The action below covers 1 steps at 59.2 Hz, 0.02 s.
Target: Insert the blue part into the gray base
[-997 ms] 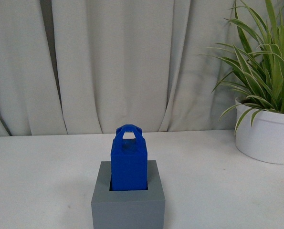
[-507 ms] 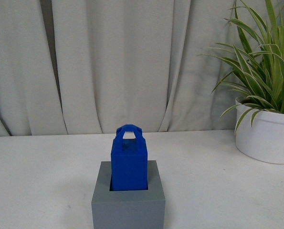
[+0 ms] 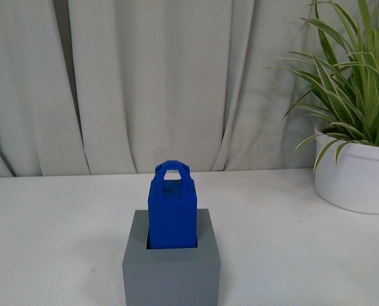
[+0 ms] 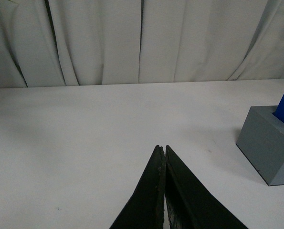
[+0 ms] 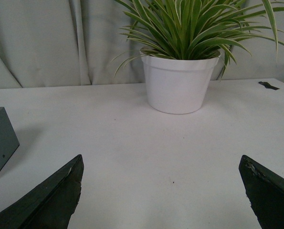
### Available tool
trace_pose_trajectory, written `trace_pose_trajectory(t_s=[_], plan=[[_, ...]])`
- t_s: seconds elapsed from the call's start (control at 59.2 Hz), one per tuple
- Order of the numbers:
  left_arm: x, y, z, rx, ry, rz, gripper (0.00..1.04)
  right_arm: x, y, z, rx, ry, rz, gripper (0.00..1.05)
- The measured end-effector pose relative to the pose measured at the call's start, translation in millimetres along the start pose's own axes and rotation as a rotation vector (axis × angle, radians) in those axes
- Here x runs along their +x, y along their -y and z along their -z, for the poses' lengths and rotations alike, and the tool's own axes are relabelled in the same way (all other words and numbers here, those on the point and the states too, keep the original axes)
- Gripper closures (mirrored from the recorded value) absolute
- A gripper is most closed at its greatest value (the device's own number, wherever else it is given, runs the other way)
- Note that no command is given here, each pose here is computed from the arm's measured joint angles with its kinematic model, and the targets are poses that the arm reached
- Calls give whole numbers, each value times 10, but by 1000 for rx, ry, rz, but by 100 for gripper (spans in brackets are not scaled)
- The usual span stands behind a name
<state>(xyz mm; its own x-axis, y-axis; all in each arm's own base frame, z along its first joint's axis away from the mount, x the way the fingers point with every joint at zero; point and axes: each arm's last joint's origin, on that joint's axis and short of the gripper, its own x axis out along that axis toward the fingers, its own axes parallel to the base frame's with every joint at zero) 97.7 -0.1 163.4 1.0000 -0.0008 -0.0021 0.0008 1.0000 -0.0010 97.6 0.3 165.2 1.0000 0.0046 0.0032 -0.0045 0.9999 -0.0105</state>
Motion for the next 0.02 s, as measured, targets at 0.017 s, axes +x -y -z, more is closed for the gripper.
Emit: trace_pose_trajectory(t_s=[0.017], plan=[[0, 0, 0, 0, 0, 0, 101, 0, 0, 0, 0, 0, 0, 9]])
